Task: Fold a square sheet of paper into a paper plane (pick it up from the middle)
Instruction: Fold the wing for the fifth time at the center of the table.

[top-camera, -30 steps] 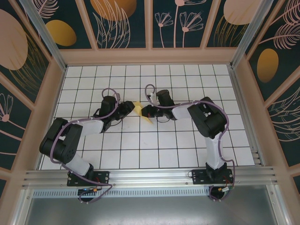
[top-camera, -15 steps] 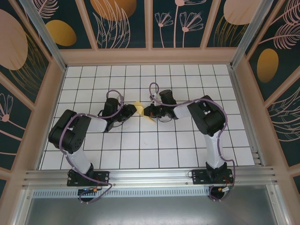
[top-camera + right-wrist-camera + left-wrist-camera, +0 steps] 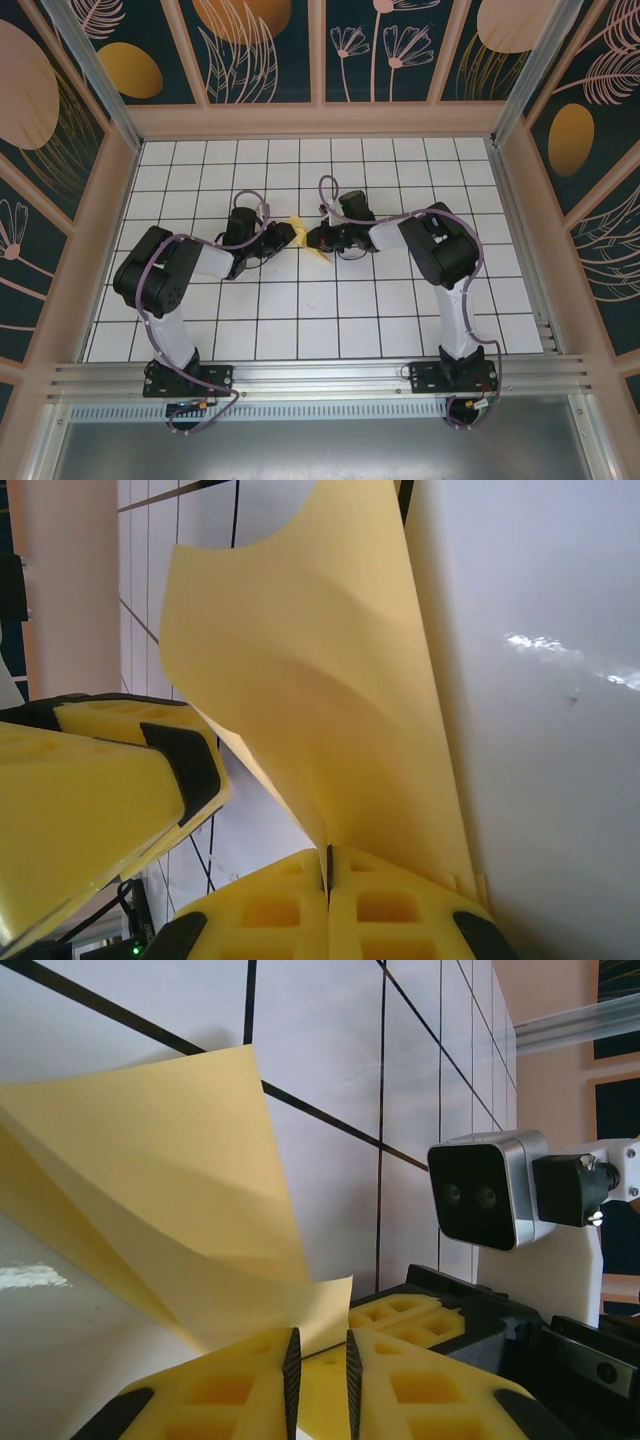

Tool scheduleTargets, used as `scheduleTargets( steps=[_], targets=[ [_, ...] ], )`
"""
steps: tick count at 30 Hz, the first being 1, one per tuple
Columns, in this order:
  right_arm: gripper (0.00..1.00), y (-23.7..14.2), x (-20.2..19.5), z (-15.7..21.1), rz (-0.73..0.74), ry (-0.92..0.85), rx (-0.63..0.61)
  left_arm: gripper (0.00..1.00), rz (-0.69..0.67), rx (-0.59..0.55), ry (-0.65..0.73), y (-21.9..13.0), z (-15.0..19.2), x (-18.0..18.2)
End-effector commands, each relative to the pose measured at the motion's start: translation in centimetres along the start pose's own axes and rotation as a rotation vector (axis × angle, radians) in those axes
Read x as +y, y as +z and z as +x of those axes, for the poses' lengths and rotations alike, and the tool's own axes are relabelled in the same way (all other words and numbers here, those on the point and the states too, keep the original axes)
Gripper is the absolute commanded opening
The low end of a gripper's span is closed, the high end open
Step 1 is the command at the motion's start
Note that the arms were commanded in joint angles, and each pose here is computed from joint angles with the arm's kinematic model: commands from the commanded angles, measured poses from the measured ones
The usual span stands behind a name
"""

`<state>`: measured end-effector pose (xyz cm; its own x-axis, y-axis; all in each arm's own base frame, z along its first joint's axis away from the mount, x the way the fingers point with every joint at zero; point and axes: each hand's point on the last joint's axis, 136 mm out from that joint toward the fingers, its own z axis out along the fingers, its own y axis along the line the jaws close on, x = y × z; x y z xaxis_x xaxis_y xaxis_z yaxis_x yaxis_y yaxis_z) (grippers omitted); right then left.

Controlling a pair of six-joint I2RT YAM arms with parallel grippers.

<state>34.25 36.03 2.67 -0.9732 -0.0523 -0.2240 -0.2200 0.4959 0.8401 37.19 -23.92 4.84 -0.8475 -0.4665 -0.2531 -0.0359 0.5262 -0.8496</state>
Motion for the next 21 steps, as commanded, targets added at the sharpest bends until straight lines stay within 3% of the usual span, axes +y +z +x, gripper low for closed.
scheduleTargets(
  steps=[1, 10, 21],
  targets=[
    [0.00, 0.5, -2.4, 0.8, 0.068, 0.053, 0.037, 0.21, 0.029, 0.011, 0.040, 0.7, -0.1, -0.8],
    [0.00, 0.6, -3.1, 1.0, 0.104, 0.061, 0.046, 0.15, -0.038, 0.031, 0.040, 1.5, 0.4, 1.4],
    [0.00, 0.8, -4.7, 1.3, 0.136, 0.135, 0.045, 0.16, 0.007, -0.008, 0.085, 0.4, 0.2, 0.3]
  ],
)
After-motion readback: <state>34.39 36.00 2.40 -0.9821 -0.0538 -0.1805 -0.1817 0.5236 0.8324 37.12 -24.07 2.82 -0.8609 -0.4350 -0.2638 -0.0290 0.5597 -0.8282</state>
